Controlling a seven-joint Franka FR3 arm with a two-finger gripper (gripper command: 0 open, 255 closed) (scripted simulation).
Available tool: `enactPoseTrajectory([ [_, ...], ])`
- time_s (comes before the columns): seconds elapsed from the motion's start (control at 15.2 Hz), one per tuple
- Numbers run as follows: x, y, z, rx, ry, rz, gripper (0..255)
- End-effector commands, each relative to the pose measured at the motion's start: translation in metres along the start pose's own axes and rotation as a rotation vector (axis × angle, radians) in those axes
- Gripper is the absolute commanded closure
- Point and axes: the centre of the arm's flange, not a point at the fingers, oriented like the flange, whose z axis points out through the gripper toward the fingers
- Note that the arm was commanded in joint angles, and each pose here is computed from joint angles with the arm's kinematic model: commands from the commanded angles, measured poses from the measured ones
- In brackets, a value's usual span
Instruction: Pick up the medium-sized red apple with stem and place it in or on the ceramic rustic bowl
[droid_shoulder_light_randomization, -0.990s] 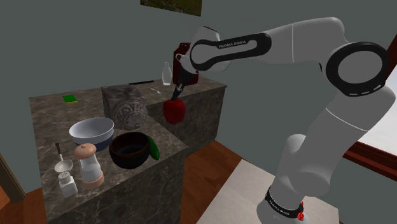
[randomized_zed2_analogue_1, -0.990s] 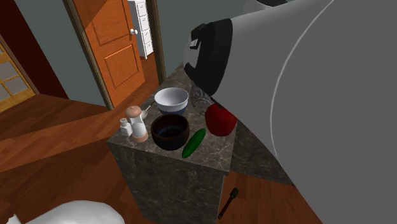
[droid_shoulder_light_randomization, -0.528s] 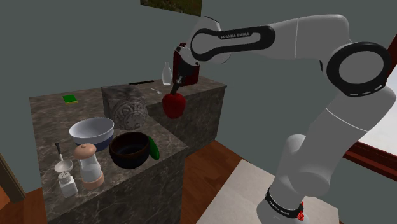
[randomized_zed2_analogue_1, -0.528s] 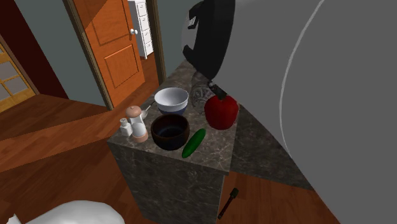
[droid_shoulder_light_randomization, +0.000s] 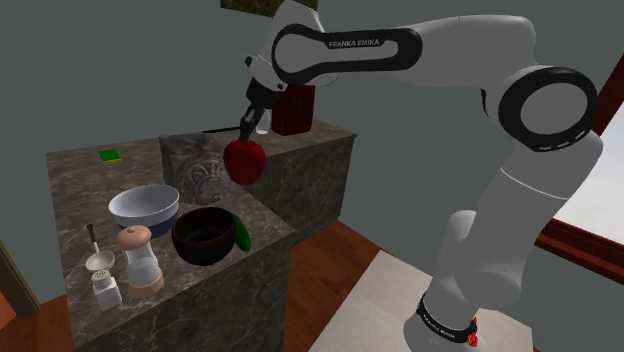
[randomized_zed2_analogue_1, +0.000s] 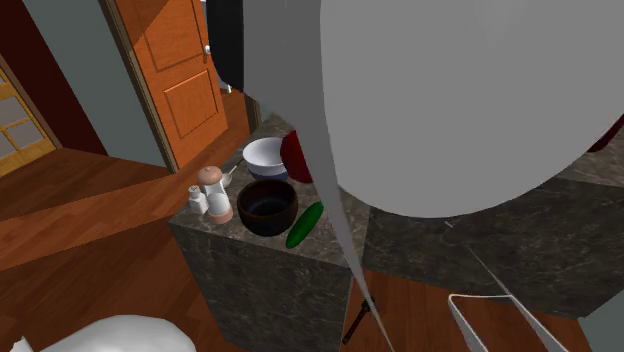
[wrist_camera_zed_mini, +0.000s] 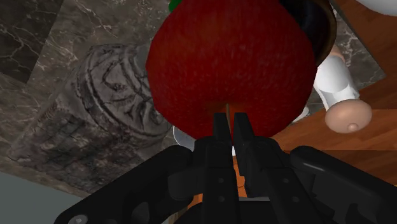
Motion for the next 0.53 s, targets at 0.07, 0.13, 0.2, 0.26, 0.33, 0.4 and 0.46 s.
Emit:
enactPoseTrajectory([
  [0.07, 0.03, -0.024, -0.001, 0.0, 0.0, 0.002, 255],
  [0.13, 0.04, -0.033, -0.002, 0.0, 0.0, 0.002, 255],
  [0.2, 0.05, -0.041, -0.002, 0.0, 0.0, 0.002, 255],
  [0.26, 0.06, -0.05, -0.003, 0.0, 0.0, 0.002, 255],
  [0.33, 0.07, -0.059, -0.004, 0.0, 0.0, 0.002, 255],
  [0.4, 0.08, -0.068, -0.005, 0.0, 0.0, 0.002, 255],
  [0.46, 0.095, -0.081, -0.006, 0.0, 0.0, 0.002, 255],
])
